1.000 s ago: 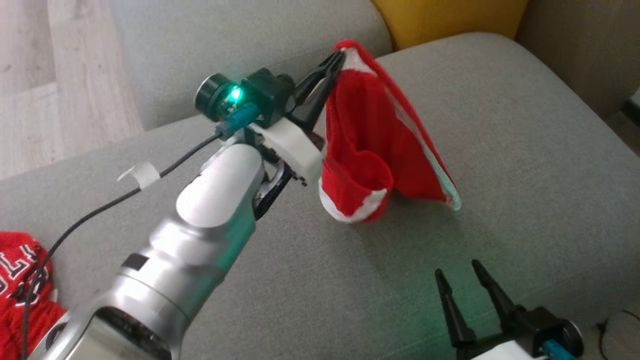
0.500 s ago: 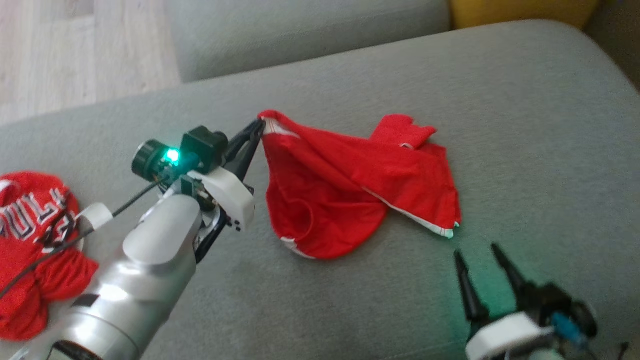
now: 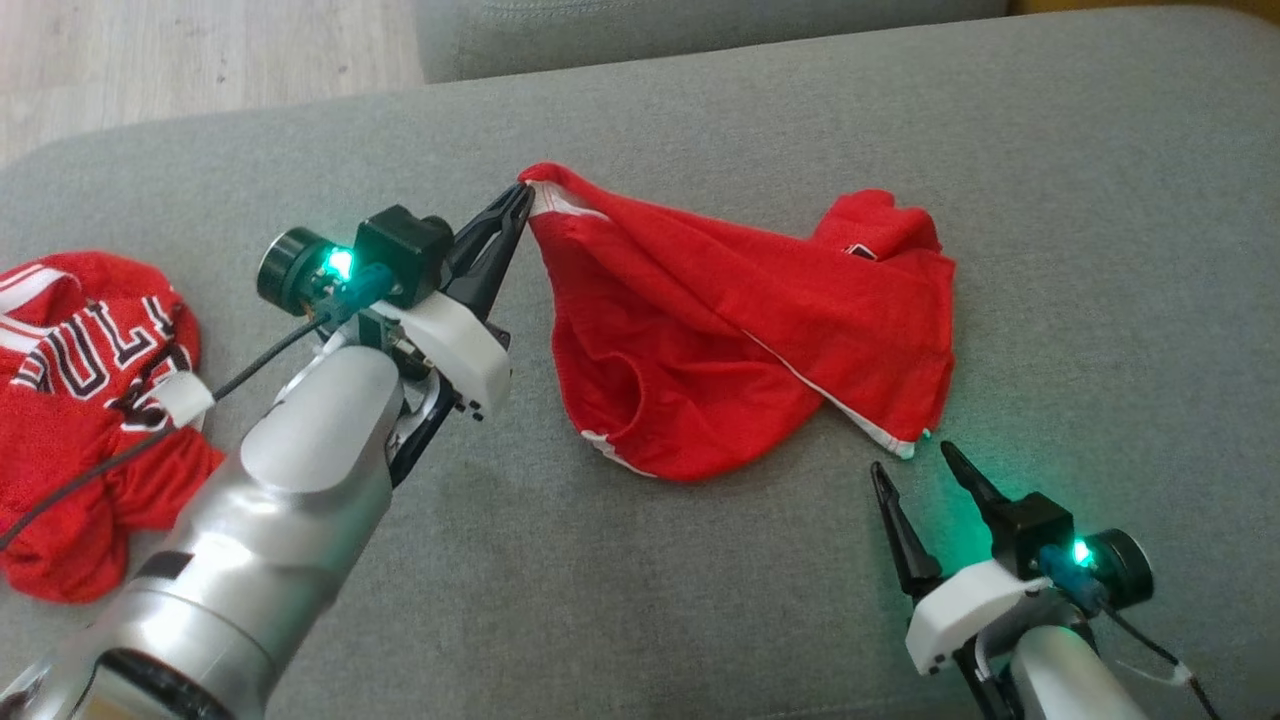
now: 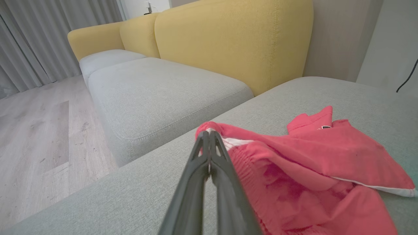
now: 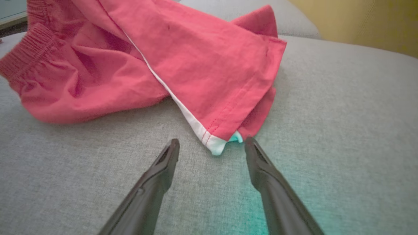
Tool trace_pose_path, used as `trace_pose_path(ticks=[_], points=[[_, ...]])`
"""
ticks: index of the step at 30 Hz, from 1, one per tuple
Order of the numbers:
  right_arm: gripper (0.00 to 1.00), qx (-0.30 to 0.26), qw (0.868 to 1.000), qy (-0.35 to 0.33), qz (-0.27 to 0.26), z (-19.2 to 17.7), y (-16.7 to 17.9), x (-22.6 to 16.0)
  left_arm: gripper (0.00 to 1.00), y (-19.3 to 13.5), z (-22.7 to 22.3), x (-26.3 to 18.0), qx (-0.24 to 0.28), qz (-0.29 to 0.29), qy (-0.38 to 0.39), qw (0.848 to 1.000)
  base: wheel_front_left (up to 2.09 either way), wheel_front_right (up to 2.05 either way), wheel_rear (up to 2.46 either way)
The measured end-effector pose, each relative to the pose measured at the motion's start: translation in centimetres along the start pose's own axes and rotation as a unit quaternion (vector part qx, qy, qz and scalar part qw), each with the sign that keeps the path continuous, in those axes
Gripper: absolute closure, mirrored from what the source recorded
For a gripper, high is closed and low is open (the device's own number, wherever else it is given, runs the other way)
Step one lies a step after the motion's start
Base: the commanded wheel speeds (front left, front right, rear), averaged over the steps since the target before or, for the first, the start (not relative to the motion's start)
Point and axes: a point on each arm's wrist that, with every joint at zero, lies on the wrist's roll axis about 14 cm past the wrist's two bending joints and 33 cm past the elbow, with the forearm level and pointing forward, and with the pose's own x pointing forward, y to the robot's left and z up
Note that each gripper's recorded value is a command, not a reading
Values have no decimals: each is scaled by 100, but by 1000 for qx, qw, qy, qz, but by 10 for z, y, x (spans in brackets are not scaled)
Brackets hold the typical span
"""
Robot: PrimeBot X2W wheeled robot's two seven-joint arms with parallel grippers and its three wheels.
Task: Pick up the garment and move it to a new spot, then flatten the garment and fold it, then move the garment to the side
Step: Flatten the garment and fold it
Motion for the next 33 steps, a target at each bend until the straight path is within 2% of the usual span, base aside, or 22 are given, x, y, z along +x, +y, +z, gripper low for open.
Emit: trace_pose_path(ticks=[10, 11, 13, 15, 22, 26, 29, 30, 33], points=[[0, 4, 1000, 15, 18, -2, 7, 21, 100, 6, -2, 4, 5, -2, 0, 1000, 0, 0, 0], [11, 7, 1000, 20, 18, -4, 7, 22, 100, 6, -3, 4, 5, -2, 1, 1000, 0, 0, 0], [57, 9, 999, 26, 20, -8, 8, 23, 100, 6, -4, 3, 5, -2, 3, 1000, 0, 0, 0], [100, 12, 999, 31, 23, -10, 10, 24, 100, 5, -5, 3, 0, -2, 3, 1000, 0, 0, 0], [100, 10, 1000, 12, 25, 4, 10, 29, 100, 5, 0, 2, 2, -2, -7, 1000, 0, 0, 0], [100, -12, 997, -77, 11, 62, -7, 35, 100, 9, 26, 4, 16, -2, -40, 999, 0, 0, 0], [100, -44, 991, -127, -12, 103, -36, 42, 100, 14, 57, 13, 41, -4, -77, 996, 0, 0, 0], [100, -44, 991, -127, -12, 103, -36, 42, 100, 14, 57, 13, 41, -4, -77, 996, 0, 0, 0], [100, -84, 979, -183, -31, 159, -69, 58, 100, 20, 90, 26, 80, -13, -112, 990, 0, 0, 0]])
